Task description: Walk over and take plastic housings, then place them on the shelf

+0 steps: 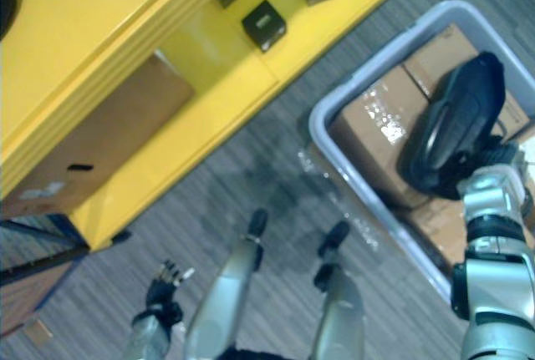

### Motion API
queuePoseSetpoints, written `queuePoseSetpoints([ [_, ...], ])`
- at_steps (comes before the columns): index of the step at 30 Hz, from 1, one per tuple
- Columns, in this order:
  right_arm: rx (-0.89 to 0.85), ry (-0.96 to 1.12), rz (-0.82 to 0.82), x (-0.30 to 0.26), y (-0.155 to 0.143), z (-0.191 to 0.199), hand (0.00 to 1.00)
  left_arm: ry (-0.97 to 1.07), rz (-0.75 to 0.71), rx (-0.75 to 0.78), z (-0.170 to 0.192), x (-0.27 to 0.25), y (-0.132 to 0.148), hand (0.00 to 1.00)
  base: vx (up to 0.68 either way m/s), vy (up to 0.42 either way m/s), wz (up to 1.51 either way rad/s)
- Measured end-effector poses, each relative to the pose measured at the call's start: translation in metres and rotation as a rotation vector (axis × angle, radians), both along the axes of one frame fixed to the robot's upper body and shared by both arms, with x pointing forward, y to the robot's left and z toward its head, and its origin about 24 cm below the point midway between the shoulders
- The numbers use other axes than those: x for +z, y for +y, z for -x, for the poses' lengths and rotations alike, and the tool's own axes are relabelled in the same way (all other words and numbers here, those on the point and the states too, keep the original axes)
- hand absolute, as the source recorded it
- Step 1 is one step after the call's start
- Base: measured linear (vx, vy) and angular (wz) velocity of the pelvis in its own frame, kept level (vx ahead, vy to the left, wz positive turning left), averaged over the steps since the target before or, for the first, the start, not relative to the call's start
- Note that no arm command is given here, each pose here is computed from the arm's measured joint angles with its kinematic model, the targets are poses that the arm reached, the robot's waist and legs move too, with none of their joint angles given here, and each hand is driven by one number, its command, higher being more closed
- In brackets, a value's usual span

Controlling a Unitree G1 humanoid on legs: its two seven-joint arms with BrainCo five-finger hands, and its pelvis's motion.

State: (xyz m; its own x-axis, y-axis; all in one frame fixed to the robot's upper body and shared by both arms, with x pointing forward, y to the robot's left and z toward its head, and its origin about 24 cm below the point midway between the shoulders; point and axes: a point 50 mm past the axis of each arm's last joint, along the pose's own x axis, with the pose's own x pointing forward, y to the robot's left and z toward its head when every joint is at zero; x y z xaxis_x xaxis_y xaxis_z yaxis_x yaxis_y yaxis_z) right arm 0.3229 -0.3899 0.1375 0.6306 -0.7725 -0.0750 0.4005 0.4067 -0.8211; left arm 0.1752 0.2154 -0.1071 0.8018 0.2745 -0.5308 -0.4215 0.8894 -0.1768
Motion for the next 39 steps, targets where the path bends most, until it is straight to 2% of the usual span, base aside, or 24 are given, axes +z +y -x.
queuePoseSetpoints([
  [15,0.024,0.054,0.057,-0.013,0.004,0.002,1.0,-0.122,-0.003,0.008,-0.01,0.017,0.004,0.0,0.0,0.007,0.0],
  [18,0.023,0.012,0.106,-0.015,0.007,0.004,1.0,-0.222,-0.011,0.006,-0.02,0.034,0.006,0.0,0.0,0.04,0.01],
  [24,0.094,-0.173,0.204,0.004,0.027,-0.003,1.0,-0.534,-0.095,-0.008,-0.051,0.104,0.012,0.0,0.01,0.049,-0.05],
  [26,0.119,-0.19,0.209,0.0,0.032,0.0,1.0,-0.654,-0.147,-0.058,-0.06,0.136,0.006,0.0,0.02,0.039,-0.05],
  [29,0.138,-0.199,0.217,-0.005,0.038,0.0,1.0,-0.723,-0.204,-0.129,-0.065,0.159,-0.003,0.0,0.02,0.021,-0.12],
  [31,0.159,-0.215,0.221,-0.011,0.044,0.003,1.0,-0.774,-0.228,-0.225,-0.072,0.178,-0.02,0.0,0.01,0.013,-0.07],
  [34,0.183,-0.227,0.216,-0.015,0.052,0.002,1.0,-0.809,-0.242,-0.383,-0.083,0.194,-0.039,0.0,0.02,0.003,-0.05],
  [39,0.211,-0.303,0.255,-0.01,0.063,0.001,1.0,-0.837,-0.277,-0.564,-0.103,0.218,-0.055,0.0,0.05,0.022,-0.19],
])
